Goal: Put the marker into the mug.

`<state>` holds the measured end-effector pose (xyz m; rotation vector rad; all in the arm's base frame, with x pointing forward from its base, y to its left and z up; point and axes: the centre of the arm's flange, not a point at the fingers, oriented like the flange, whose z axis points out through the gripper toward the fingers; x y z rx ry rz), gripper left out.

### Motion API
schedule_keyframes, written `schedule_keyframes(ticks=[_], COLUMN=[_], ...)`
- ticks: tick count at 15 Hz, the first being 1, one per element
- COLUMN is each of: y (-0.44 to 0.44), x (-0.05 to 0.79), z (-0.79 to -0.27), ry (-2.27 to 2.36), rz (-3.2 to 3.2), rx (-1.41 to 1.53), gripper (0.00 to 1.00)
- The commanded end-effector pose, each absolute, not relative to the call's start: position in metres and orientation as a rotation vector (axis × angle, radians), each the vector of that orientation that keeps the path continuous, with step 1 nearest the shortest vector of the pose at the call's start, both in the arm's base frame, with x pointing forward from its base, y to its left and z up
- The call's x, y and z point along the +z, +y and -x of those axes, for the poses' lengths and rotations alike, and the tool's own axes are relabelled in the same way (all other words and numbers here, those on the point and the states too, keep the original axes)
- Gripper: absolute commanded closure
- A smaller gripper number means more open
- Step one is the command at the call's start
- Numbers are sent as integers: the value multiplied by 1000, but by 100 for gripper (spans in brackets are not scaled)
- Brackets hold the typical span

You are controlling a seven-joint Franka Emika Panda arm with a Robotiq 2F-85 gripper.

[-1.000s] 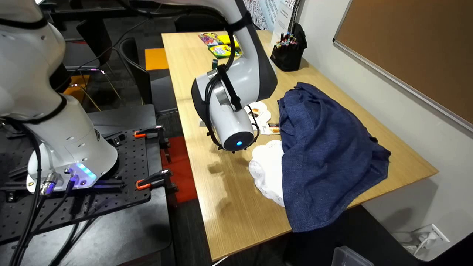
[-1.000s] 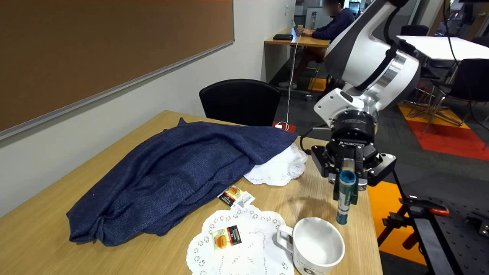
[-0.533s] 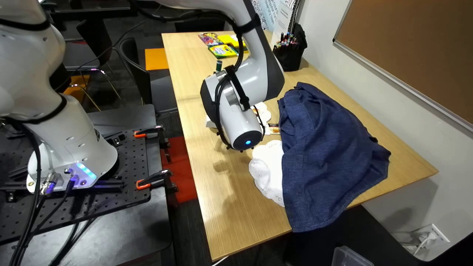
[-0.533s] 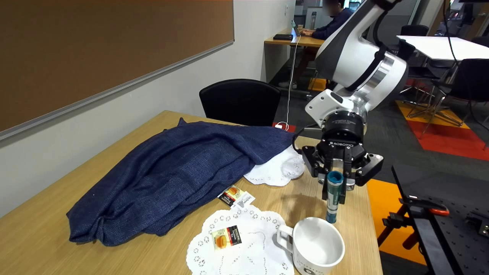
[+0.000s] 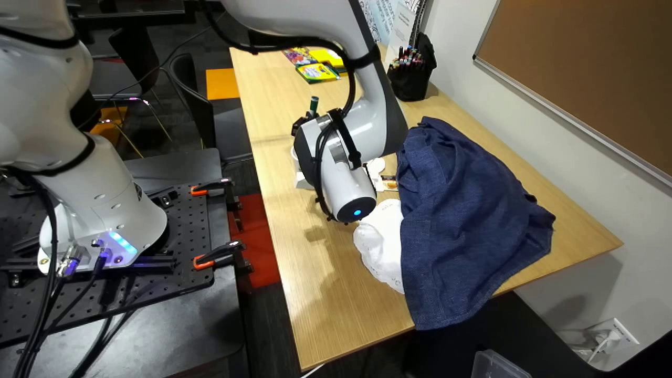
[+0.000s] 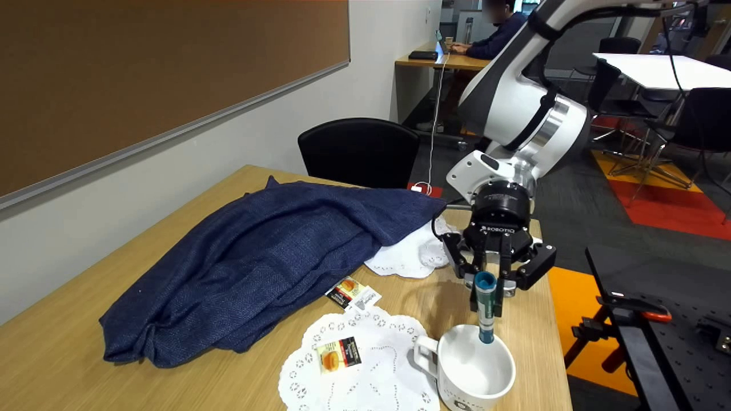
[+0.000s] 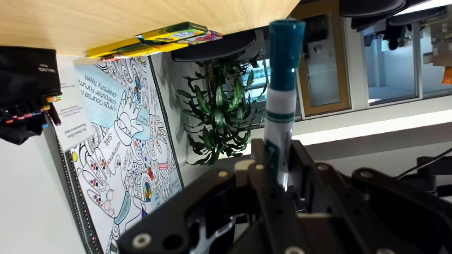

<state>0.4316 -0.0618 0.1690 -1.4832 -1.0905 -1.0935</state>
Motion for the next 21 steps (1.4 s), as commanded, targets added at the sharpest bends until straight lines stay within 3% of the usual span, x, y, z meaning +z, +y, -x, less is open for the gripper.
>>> schedule_keyframes(ticks=[1,12,13,14,16,21], y=[-63,-65,-66,-67,-68,-69], x=[129,102,101,99,96,95], z=[-422,-426,-426,-425,-424,-421], ry=[-1059,-977,-970,-962,-947,-921], rz=[1446,1414,1413,1414,1411,1400], rx=[-1119,-1142,-1144,-1145,-1150,-1163], gripper=[95,95,83,55,47,9])
